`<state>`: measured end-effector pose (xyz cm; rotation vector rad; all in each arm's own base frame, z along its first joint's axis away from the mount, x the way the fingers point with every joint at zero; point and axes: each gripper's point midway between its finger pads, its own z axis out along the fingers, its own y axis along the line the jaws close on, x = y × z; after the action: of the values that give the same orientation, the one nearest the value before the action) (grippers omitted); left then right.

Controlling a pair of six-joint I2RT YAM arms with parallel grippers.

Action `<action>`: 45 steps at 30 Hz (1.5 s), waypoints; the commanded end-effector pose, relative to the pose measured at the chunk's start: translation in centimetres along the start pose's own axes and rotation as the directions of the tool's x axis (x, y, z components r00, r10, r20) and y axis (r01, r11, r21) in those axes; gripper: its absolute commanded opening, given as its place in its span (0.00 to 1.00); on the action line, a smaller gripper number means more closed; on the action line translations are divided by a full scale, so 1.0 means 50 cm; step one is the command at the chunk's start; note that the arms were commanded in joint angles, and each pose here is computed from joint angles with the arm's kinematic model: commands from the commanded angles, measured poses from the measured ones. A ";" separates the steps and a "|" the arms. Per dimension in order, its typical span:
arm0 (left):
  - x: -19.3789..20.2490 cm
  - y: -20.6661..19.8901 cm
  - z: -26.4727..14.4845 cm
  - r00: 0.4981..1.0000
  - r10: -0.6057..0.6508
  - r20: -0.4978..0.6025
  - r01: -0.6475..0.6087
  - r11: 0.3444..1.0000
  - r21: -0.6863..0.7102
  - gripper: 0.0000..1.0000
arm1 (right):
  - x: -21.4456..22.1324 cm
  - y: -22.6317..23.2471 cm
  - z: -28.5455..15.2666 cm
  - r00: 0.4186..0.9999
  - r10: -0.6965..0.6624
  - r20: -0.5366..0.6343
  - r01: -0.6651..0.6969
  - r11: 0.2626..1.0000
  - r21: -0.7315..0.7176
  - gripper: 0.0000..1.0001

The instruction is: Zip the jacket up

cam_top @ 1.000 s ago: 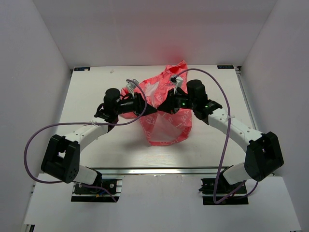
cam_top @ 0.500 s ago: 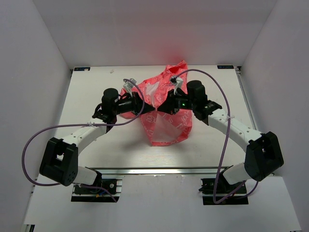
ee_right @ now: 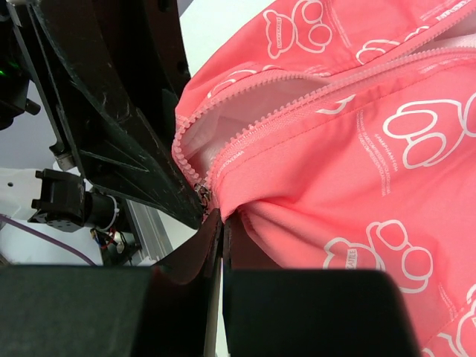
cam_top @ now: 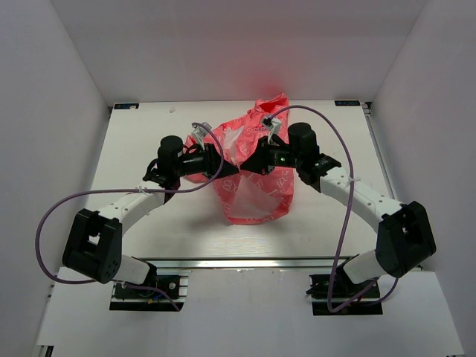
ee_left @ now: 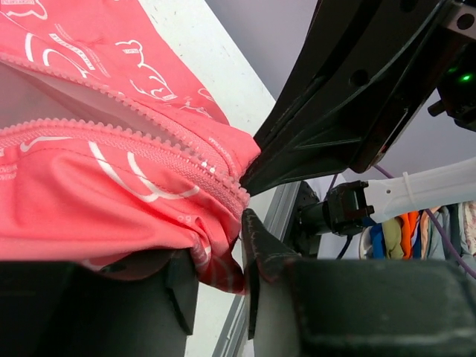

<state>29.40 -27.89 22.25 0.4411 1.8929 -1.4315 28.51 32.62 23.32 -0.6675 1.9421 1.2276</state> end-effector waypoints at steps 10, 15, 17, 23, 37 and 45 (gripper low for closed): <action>-0.054 -0.022 -0.043 0.990 0.046 0.134 -0.036 0.996 -0.080 0.61 | -0.024 0.028 -0.003 0.998 -0.057 0.035 0.059 0.997 -0.052 0.00; -0.060 -0.029 -0.047 0.988 0.042 0.149 -0.034 0.998 -0.057 0.47 | -0.019 0.027 -0.001 0.998 -0.053 0.027 0.054 0.997 -0.055 0.00; -0.056 -0.027 -0.044 0.990 0.038 0.139 -0.031 0.998 -0.050 0.36 | -0.022 0.028 -0.002 0.998 -0.052 0.032 0.054 0.997 -0.054 0.00; -0.044 -0.020 -0.034 0.993 0.022 0.115 -0.019 1.000 -0.022 0.24 | -0.025 0.039 -0.001 0.998 -0.052 0.034 0.055 0.995 -0.084 0.00; -0.028 -0.033 -0.041 0.993 0.062 0.098 -0.064 0.998 0.017 0.00 | -0.040 0.030 0.002 0.997 -0.054 0.052 0.057 0.997 -0.048 0.00; 0.034 -0.032 -0.042 0.999 -0.004 -0.048 0.008 0.998 0.066 0.00 | -0.069 0.036 -0.003 0.987 -0.141 0.077 0.145 0.988 -0.048 0.00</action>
<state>28.72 -26.38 23.17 0.4163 1.8450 -1.4167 28.08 32.57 22.77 -0.7078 1.9523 1.2188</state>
